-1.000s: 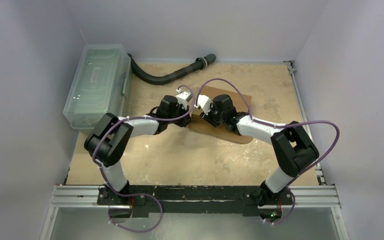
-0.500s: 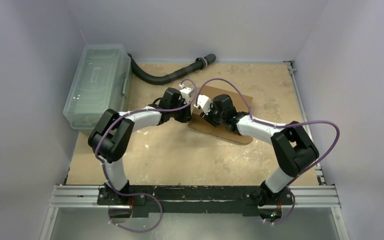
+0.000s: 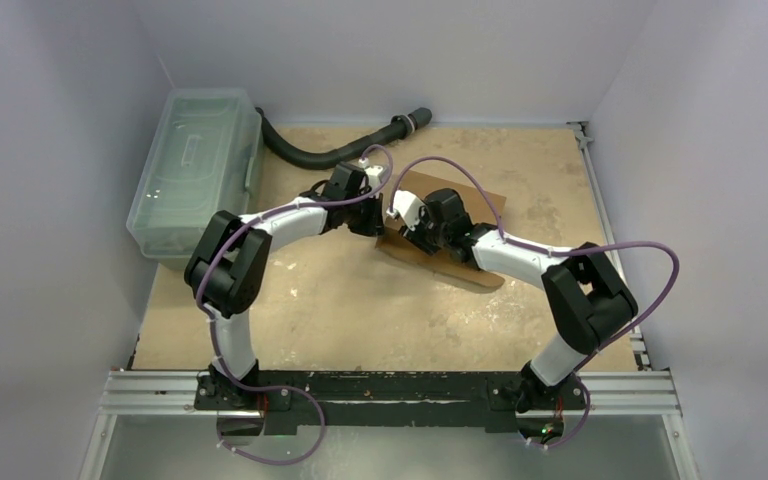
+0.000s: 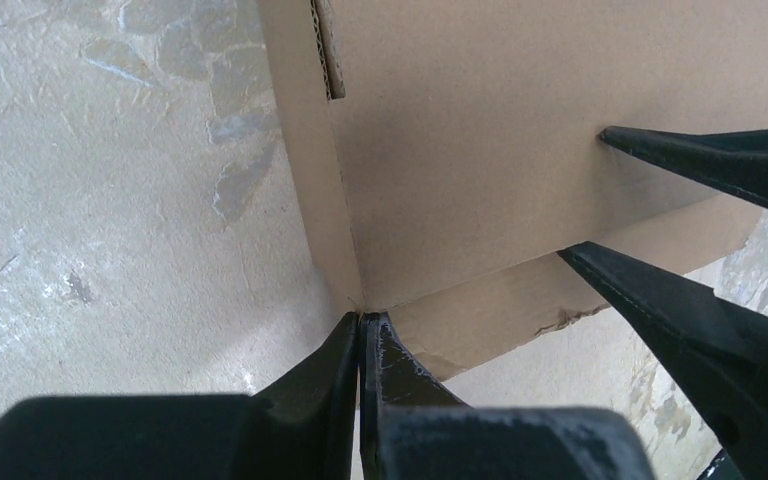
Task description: Fold the paper box
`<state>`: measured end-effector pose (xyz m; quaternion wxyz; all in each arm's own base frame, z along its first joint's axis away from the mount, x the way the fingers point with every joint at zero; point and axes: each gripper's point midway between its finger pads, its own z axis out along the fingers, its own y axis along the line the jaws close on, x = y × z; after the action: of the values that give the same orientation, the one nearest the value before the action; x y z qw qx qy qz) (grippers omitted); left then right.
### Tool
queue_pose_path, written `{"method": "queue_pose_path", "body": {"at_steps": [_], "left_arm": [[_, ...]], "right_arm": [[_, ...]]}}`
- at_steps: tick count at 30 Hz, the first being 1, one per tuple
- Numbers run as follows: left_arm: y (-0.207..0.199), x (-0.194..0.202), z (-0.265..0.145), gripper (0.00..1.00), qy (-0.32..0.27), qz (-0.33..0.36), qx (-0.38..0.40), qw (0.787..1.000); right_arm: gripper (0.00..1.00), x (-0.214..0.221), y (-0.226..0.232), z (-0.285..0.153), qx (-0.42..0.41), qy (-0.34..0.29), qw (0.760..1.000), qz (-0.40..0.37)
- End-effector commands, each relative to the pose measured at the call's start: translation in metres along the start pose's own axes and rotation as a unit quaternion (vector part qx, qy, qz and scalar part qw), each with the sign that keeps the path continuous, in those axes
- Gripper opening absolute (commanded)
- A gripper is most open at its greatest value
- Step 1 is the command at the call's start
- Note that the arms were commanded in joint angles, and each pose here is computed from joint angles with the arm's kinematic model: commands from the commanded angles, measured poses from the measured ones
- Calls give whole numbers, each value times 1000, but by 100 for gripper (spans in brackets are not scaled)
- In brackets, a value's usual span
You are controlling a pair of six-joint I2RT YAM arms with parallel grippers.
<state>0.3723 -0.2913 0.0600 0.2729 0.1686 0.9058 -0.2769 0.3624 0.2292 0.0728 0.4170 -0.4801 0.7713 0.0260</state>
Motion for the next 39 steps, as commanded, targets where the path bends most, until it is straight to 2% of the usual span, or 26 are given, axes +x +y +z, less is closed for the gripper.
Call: {"method": "queue_pose_path", "body": {"at_steps": [1, 9, 13, 20, 21, 23, 25, 26, 28, 30, 31, 32, 34, 35, 37, 39], "left_arm": [[-20, -40, -8, 2, -52, -14, 26, 998], [-23, -40, -26, 14, -67, -20, 29, 997], [-26, -42, -40, 26, -81, -19, 28, 996], [-24, -51, -73, 27, -121, -13, 13, 992], [-22, -53, -78, 30, -132, -12, 12, 991], [-21, -62, -88, 42, -166, -14, 17, 986], [-20, -74, -94, 64, -199, -27, 35, 979], [-19, -76, -93, 73, -206, -37, 45, 977], [-18, -84, -88, 79, -210, -52, 69, 974], [-10, -87, -75, 77, -195, -66, 72, 976], [-5, -90, -68, 71, -190, -74, 65, 977], [2, -91, -61, 61, -183, -80, 55, 978], [16, -92, -48, 44, -172, -92, 29, 980], [25, -91, -42, 39, -165, -97, 12, 981], [39, -88, -31, 23, -155, -99, -17, 983], [53, -84, -22, 15, -142, -99, -47, 984]], "right_arm": [[49, 4, 29, 0, -52, 18, 998, 9], [56, -24, 15, -15, -35, -23, 999, 12], [61, -41, 3, -31, -15, -49, 999, 8], [75, -61, 5, -59, -35, -89, 995, -10], [79, -64, 7, -66, -44, -95, 994, -11], [85, -64, 1, -81, -60, -107, 992, -17], [96, -61, -18, -98, -63, -128, 990, 3], [99, -61, -27, -109, -70, -149, 986, 24], [99, -53, -54, -128, -53, -176, 980, 80], [99, -39, -72, -134, -33, -185, 972, 144], [97, -31, -80, -135, -27, -184, 968, 172], [91, -22, -90, -135, -17, -178, 962, 205], [67, 4, -115, -131, 23, -151, 950, 271], [56, 18, -127, -129, 45, -135, 943, 300], [26, 55, -150, -125, 90, -97, 928, 349], [10, 86, -162, -118, 127, -56, 917, 375]]}}
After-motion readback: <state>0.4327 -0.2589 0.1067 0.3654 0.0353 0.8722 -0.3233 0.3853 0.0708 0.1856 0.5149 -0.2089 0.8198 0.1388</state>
